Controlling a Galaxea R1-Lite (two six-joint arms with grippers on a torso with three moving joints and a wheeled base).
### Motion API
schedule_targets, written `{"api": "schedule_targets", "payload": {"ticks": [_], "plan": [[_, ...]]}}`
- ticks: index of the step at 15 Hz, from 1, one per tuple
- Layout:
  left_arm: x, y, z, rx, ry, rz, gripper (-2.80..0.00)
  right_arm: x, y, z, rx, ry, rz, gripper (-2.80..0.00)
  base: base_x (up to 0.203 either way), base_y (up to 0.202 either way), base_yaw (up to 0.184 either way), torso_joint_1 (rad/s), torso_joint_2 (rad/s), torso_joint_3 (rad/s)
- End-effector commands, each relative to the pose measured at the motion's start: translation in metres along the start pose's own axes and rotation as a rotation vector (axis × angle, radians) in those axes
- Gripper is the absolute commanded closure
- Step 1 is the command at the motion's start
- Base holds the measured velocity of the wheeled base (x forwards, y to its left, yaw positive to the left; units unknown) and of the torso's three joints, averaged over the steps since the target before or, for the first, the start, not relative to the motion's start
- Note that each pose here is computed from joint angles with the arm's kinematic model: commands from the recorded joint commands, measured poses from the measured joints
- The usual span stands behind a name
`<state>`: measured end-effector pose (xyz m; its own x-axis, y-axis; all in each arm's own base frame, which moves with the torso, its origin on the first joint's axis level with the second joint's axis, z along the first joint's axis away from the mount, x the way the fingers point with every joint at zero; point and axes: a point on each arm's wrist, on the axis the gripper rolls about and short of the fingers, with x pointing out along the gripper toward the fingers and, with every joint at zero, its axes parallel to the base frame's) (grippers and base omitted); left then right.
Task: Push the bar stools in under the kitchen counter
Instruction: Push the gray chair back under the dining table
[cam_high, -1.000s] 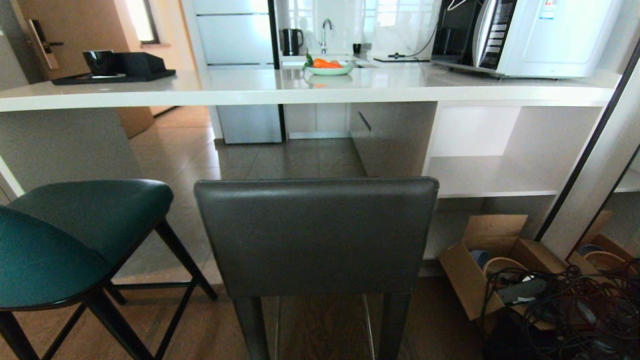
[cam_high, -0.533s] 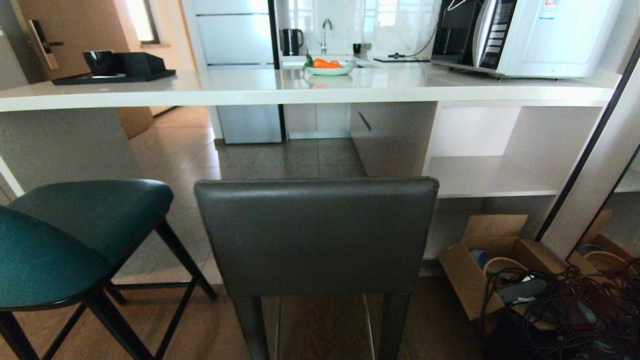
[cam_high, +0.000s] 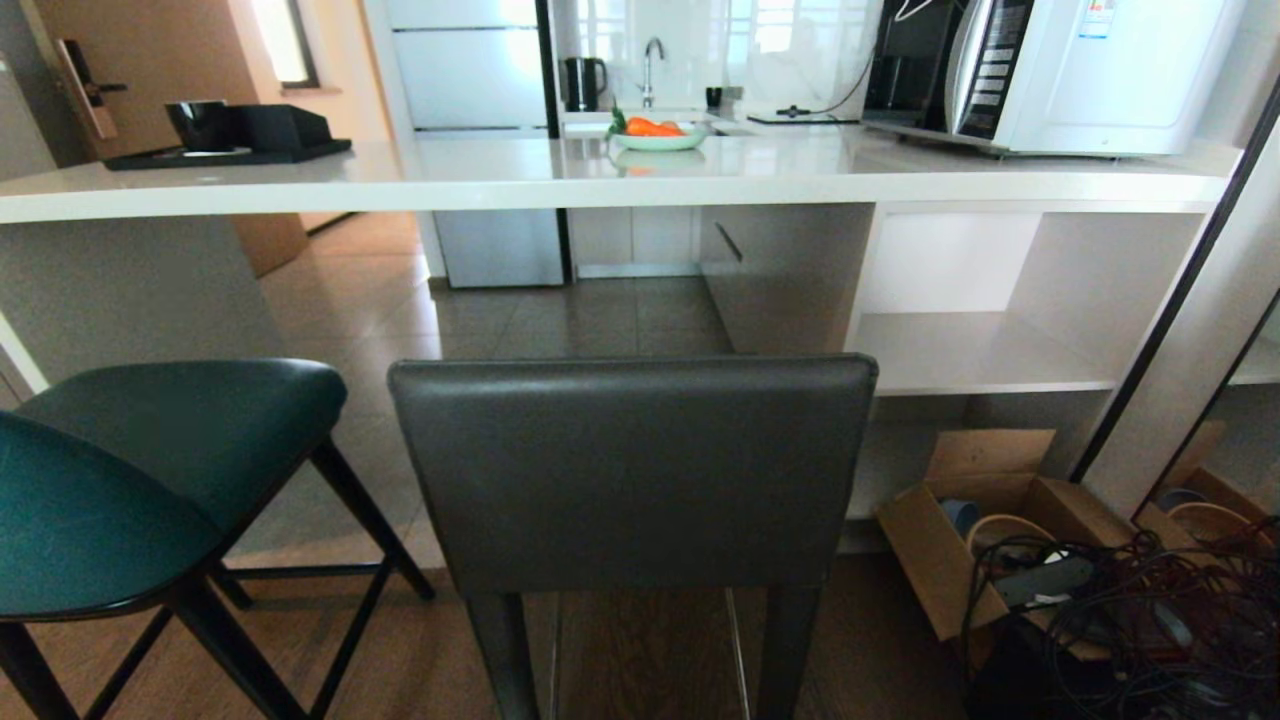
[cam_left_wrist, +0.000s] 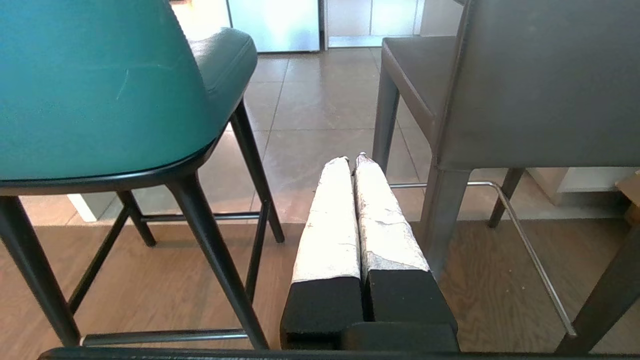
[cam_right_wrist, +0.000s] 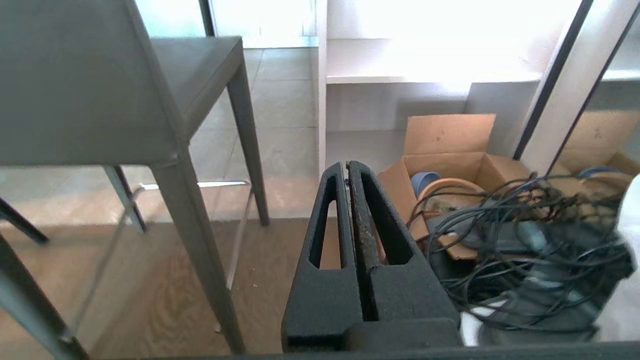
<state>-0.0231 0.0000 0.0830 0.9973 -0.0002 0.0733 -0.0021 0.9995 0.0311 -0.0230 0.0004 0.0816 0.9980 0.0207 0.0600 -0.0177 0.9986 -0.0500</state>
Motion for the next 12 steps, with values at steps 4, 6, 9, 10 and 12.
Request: {"api": "schedule_targets", "payload": {"ticks": [4,6,9,10,12], "plan": [[0.002,-0.001,-0.004,0.041,0.022,-0.032,0.0,0.001,0.0,-0.006,-0.022,0.048,-0.008,0.0,0.0,0.0,0.0,0.0,0.0,0.0],[0.001,-0.001,0.021,0.037,-0.006,-0.091,0.0,0.0,-0.001,0.02,-0.005,0.028,-0.009,0.0,0.0,0.0,0.0,0.0,0.0,0.0],[0.03,-0.001,0.068,-0.013,0.087,-0.155,0.0,0.026,-0.004,0.08,0.081,0.104,0.026,0.0,0.0,0.0,0.0,0.0,0.0,0.0],[0.046,-0.001,0.081,-0.031,0.109,-0.172,0.0,0.039,-0.004,0.093,0.101,0.136,0.051,0.0,0.0,0.0,0.0,0.0,0.0,0.0],[0.079,-0.001,0.096,-0.054,0.124,-0.197,0.0,0.066,-0.004,0.107,0.131,0.179,0.117,0.0,0.0,0.0,0.0,0.0,0.0,0.0]]}}
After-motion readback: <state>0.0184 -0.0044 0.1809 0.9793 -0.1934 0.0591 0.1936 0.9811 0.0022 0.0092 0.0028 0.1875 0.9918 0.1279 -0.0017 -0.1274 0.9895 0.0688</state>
